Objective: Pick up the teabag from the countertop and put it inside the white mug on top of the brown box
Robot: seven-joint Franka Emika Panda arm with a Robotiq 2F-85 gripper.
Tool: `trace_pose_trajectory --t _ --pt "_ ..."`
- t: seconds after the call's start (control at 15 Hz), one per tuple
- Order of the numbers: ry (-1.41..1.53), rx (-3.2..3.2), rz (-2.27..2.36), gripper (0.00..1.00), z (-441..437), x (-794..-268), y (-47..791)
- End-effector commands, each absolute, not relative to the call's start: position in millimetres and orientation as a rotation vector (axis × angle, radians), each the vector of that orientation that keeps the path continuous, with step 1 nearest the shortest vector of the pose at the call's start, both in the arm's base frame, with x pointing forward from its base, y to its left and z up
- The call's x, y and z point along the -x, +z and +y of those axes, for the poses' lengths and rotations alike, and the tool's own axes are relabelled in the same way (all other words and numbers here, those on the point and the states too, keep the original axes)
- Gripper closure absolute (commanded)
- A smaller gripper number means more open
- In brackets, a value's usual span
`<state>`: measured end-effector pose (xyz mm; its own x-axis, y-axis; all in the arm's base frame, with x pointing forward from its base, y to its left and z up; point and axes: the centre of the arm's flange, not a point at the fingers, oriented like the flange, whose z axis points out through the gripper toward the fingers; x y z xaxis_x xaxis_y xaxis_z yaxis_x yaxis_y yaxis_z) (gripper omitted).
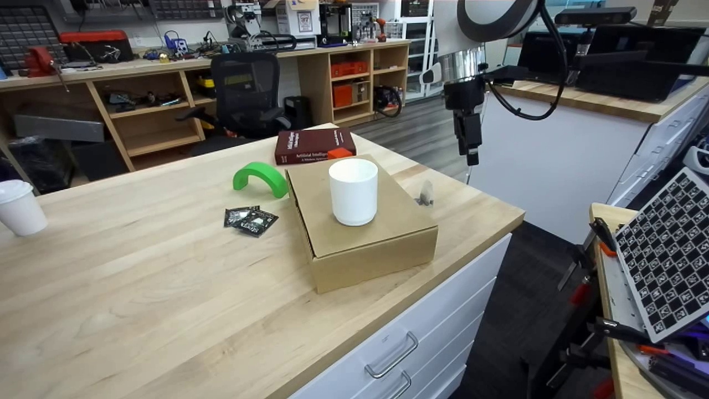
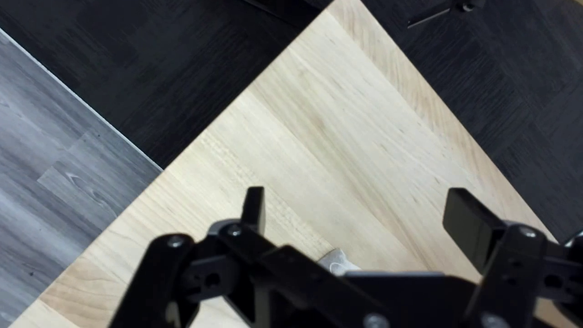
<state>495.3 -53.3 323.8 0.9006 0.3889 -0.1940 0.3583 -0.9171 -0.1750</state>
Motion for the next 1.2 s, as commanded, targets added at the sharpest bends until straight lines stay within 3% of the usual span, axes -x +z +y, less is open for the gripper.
trace_pose_trajectory --t 0.0,0.6,1.13 --pt "0.240 2.936 -0.555 0.00 -47.8 -499.0 310.6" --pt "-0.145 3.039 -0.335 0.00 -45.5 -514.9 295.2" --pt "-0.234 3.090 -0.058 0.00 -48.2 -520.5 286.4"
